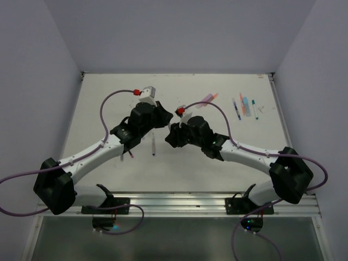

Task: Open the pen caps

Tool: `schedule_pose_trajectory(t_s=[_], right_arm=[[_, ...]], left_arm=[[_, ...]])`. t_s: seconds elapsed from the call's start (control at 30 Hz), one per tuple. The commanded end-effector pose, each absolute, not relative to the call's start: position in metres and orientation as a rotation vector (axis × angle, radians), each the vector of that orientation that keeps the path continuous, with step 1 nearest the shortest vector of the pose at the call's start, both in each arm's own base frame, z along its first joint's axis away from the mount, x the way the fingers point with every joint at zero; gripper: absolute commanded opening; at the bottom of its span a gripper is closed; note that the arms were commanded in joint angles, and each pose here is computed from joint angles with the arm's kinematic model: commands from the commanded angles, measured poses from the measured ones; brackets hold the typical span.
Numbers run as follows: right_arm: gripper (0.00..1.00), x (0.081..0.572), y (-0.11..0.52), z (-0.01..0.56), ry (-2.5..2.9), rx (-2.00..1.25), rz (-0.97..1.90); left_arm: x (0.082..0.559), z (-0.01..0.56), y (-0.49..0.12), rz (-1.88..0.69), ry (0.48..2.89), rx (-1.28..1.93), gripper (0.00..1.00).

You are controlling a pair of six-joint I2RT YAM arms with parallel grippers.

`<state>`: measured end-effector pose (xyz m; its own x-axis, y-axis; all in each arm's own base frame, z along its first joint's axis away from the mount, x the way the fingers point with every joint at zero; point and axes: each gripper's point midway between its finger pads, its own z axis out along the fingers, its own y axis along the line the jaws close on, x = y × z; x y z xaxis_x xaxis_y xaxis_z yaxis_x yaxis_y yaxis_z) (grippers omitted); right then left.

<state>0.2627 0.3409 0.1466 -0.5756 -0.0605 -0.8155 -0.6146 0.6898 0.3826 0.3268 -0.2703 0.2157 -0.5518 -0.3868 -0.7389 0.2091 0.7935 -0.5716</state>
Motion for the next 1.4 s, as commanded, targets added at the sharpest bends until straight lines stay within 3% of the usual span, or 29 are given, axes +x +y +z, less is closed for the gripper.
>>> schedule_pose_trajectory(t_s=[0.0,0.27,0.37,0.5,0.77,1.0,1.37], right_arm=[[0.41,0.267,0.349,0.163,1.998,-0.504,0.888],[0.32,0.270,0.351,0.166,1.986,-0.510,0.884],[0.14,0.268,0.349,0.160,1.998,-0.513,0.880],[0.00,0.260,0.345,0.146,2.028,-0.529,0.882],[0.00,0.246,0.330,0.116,2.096,-0.552,0.850],[0.00,0.234,0.325,0.087,2.156,-0.556,0.854],[0.00,0.213,0.327,0.052,2.226,-0.578,0.852]], left_arm=[[0.327,0.231,-0.274,-0.818,1.946,-0.104,0.00],[0.325,0.232,-0.276,-0.846,1.939,-0.108,0.00],[0.327,0.234,-0.274,-0.835,1.928,-0.118,0.00],[0.331,0.250,-0.274,-0.858,1.871,-0.126,0.00],[0.354,0.320,-0.268,-0.862,1.673,-0.164,0.00],[0.375,0.417,-0.240,-0.870,1.389,-0.222,0.00],[0.394,0.522,-0.185,-0.798,1.123,-0.321,0.00]])
